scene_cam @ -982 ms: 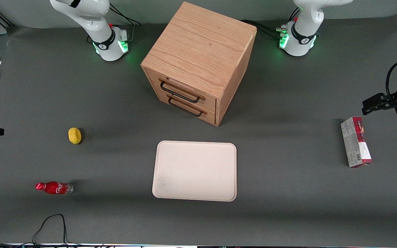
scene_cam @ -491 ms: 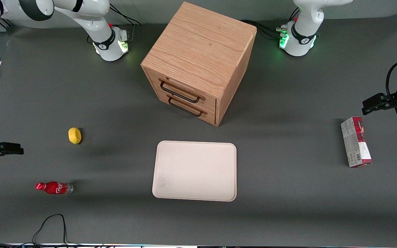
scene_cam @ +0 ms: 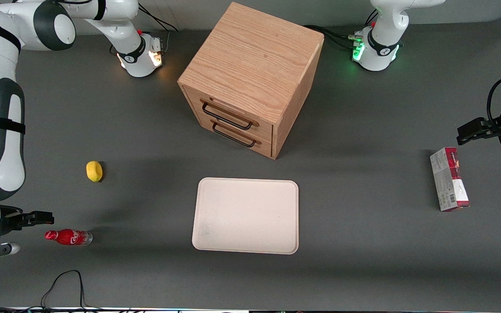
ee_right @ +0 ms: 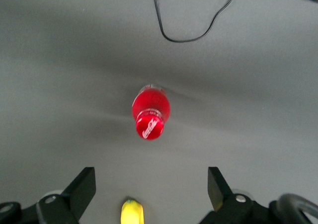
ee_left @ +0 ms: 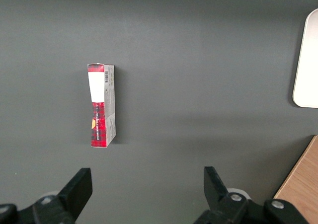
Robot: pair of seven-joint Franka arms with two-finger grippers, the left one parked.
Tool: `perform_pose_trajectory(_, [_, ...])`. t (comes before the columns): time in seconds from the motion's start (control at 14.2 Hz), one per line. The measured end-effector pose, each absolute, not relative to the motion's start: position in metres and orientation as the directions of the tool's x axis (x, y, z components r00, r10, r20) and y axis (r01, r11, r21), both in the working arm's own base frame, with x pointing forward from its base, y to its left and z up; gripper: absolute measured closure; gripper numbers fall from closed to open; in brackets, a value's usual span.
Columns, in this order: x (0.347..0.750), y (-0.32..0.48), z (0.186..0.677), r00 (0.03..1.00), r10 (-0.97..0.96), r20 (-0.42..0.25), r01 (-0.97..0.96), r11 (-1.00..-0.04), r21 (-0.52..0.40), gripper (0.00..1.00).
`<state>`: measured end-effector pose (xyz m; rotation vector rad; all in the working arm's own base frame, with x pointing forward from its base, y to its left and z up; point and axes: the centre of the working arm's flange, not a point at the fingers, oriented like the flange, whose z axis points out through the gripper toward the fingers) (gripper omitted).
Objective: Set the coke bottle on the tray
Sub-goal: 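Move the open right gripper down over the red Coca-Cola bottle, then close the right gripper around the bottle's neck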
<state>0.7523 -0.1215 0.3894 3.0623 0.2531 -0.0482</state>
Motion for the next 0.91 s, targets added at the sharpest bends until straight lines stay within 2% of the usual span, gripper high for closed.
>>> perform_pose_trajectory(0.91, [0.772, -0.117, 0.333, 0.984, 0.175, 0.023, 0.173, -0.983, 0.06, 0.0])
